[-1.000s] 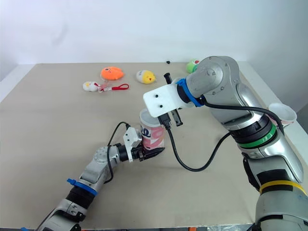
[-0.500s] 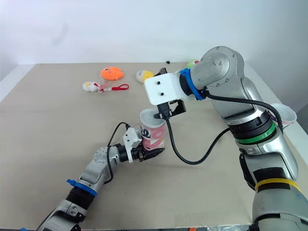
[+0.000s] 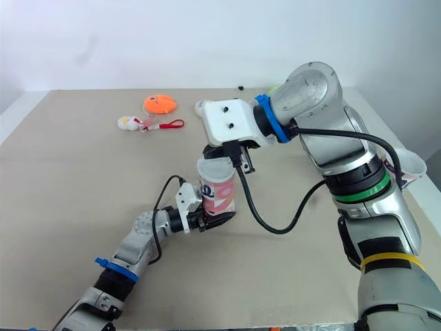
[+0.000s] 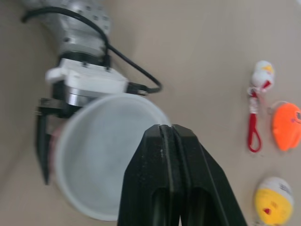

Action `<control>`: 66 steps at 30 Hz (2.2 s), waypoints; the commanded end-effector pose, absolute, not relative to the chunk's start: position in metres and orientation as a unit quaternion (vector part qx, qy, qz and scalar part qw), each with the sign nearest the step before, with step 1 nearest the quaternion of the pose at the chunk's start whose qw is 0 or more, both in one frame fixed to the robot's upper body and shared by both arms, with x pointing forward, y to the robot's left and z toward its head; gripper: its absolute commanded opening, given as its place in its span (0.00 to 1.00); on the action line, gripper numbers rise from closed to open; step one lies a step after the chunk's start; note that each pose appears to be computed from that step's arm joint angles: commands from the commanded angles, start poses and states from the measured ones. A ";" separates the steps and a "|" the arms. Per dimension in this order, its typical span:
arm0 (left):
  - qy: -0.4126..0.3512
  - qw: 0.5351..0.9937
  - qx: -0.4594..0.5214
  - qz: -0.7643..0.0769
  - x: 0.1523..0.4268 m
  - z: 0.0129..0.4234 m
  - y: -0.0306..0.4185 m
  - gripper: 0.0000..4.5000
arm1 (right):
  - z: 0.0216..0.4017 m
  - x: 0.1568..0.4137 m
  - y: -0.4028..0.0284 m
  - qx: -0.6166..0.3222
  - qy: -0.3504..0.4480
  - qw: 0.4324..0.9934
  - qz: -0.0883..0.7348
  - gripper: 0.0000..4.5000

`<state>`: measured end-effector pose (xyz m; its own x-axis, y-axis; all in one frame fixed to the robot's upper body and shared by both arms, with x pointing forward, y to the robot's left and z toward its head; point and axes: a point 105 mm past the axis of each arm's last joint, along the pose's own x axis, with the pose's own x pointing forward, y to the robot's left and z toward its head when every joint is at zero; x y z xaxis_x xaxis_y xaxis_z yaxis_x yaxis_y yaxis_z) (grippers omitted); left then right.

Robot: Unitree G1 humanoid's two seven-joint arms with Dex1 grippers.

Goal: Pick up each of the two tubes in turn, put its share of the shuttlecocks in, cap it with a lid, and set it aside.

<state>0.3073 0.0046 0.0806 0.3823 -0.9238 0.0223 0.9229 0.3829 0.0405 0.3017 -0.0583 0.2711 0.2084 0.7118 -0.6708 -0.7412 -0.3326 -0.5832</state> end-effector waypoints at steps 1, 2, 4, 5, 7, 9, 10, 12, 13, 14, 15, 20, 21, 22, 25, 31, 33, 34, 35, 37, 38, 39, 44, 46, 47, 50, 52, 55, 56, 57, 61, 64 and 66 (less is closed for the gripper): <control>0.050 0.841 0.005 -0.538 0.305 0.045 0.015 0.67 | 0.262 0.299 -0.063 -0.530 0.031 0.565 0.632 0.03; 0.050 0.841 0.005 -0.539 0.305 0.045 0.015 0.67 | 0.257 0.298 -0.064 -0.530 0.038 0.561 0.634 0.03; 0.050 0.841 0.005 -0.539 0.305 0.045 0.015 0.67 | 0.249 0.297 -0.064 -0.527 0.049 0.555 0.642 0.03; 0.050 0.841 0.006 -0.539 0.305 0.046 0.015 0.67 | 0.246 0.296 -0.064 -0.527 0.055 0.551 0.645 0.03; 0.050 0.841 0.006 -0.539 0.305 0.046 0.015 0.67 | 0.237 0.297 -0.066 -0.531 0.068 0.545 0.645 0.03; 0.050 0.841 0.006 -0.539 0.306 0.046 0.015 0.67 | 0.227 0.298 -0.069 -0.536 0.082 0.538 0.645 0.03; 0.050 0.841 0.006 -0.539 0.306 0.046 0.015 0.67 | 0.224 0.298 -0.071 -0.538 0.087 0.536 0.645 0.03; 0.050 0.841 0.006 -0.539 0.306 0.046 0.015 0.67 | 0.217 0.299 -0.073 -0.542 0.095 0.531 0.645 0.03; 0.050 0.841 0.006 -0.539 0.306 0.046 0.015 0.67 | 0.215 0.299 -0.073 -0.544 0.098 0.529 0.644 0.03; 0.050 0.841 0.006 -0.538 0.306 0.046 0.015 0.67 | 0.213 0.299 -0.074 -0.547 0.100 0.526 0.644 0.03; 0.050 0.841 0.006 -0.538 0.306 0.046 0.014 0.67 | 0.211 0.299 -0.074 -0.550 0.100 0.524 0.643 0.03; 0.050 0.842 0.005 -0.538 0.306 0.046 0.014 0.67 | 0.207 0.303 -0.071 -0.565 0.091 0.524 0.631 0.03; 0.050 0.842 0.005 -0.538 0.307 0.046 0.014 0.67 | 0.206 0.304 -0.071 -0.567 0.091 0.523 0.630 0.03; 0.050 0.842 0.005 -0.537 0.307 0.045 0.014 0.67 | 0.205 0.304 -0.071 -0.568 0.091 0.522 0.629 0.03; 0.050 0.842 0.004 -0.537 0.307 0.045 0.015 0.67 | 0.200 0.304 -0.072 -0.576 0.096 0.515 0.627 0.03; 0.049 0.842 0.005 -0.536 0.308 0.046 0.015 0.67 | 0.186 0.303 -0.076 -0.594 0.109 0.496 0.624 0.03; 0.049 0.842 0.005 -0.536 0.308 0.046 0.015 0.67 | 0.181 0.303 -0.078 -0.599 0.113 0.489 0.623 0.03; 0.049 0.842 0.005 -0.536 0.308 0.046 0.015 0.67 | 0.178 0.301 -0.078 -0.599 0.116 0.486 0.626 0.03; 0.049 0.843 0.005 -0.536 0.308 0.046 0.015 0.67 | 0.176 0.300 -0.078 -0.598 0.118 0.484 0.628 0.03; 0.049 0.843 0.005 -0.536 0.309 0.046 0.015 0.67 | 0.170 0.298 -0.078 -0.595 0.123 0.480 0.633 0.03; 0.049 0.843 0.005 -0.536 0.309 0.046 0.015 0.67 | 0.168 0.297 -0.079 -0.593 0.126 0.478 0.636 0.03; 0.049 0.843 0.005 -0.536 0.309 0.046 0.015 0.67 | 0.165 0.296 -0.079 -0.592 0.129 0.476 0.638 0.03; 0.048 0.844 0.002 -0.535 0.309 0.046 0.015 0.67 | 0.152 0.288 -0.079 -0.584 0.140 0.460 0.654 0.03; 0.048 0.844 0.002 -0.535 0.309 0.046 0.015 0.67 | 0.149 0.287 -0.079 -0.584 0.143 0.457 0.656 0.03; 0.048 0.844 0.002 -0.534 0.309 0.046 0.015 0.67 | 0.148 0.287 -0.079 -0.584 0.143 0.457 0.656 0.03; 0.047 0.844 0.002 -0.534 0.309 0.046 0.015 0.67 | 0.145 0.285 -0.078 -0.578 0.145 0.455 0.661 0.03; 0.047 0.844 0.002 -0.534 0.309 0.046 0.015 0.67 | 0.147 0.285 -0.077 -0.574 0.144 0.459 0.662 0.03; 0.046 0.844 0.003 -0.534 0.309 0.046 0.015 0.67 | 0.157 0.286 -0.073 -0.556 0.133 0.478 0.667 0.03; 0.046 0.844 0.003 -0.534 0.309 0.046 0.015 0.67 | 0.164 0.286 -0.070 -0.543 0.125 0.490 0.670 0.03; 0.046 0.844 0.004 -0.534 0.309 0.046 0.015 0.67 | 0.174 0.286 -0.067 -0.525 0.114 0.507 0.674 0.03; 0.043 0.842 0.009 -0.537 0.308 0.048 0.016 0.67 | 0.228 0.293 -0.061 -0.425 0.048 0.600 0.676 0.03; 0.037 0.841 0.013 -0.539 0.307 0.051 0.017 0.67 | 0.266 0.298 -0.065 -0.351 -0.017 0.661 0.663 0.08; 0.036 0.839 0.014 -0.542 0.306 0.053 0.018 0.67 | 0.282 0.294 -0.071 -0.297 -0.038 0.686 0.664 0.21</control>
<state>0.3037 0.0037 0.0757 0.3658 -0.9307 0.0039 0.9299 0.3657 0.0402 0.2983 -0.0631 0.2528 0.0920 0.8871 -0.4524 -0.8958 -0.1246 -0.4266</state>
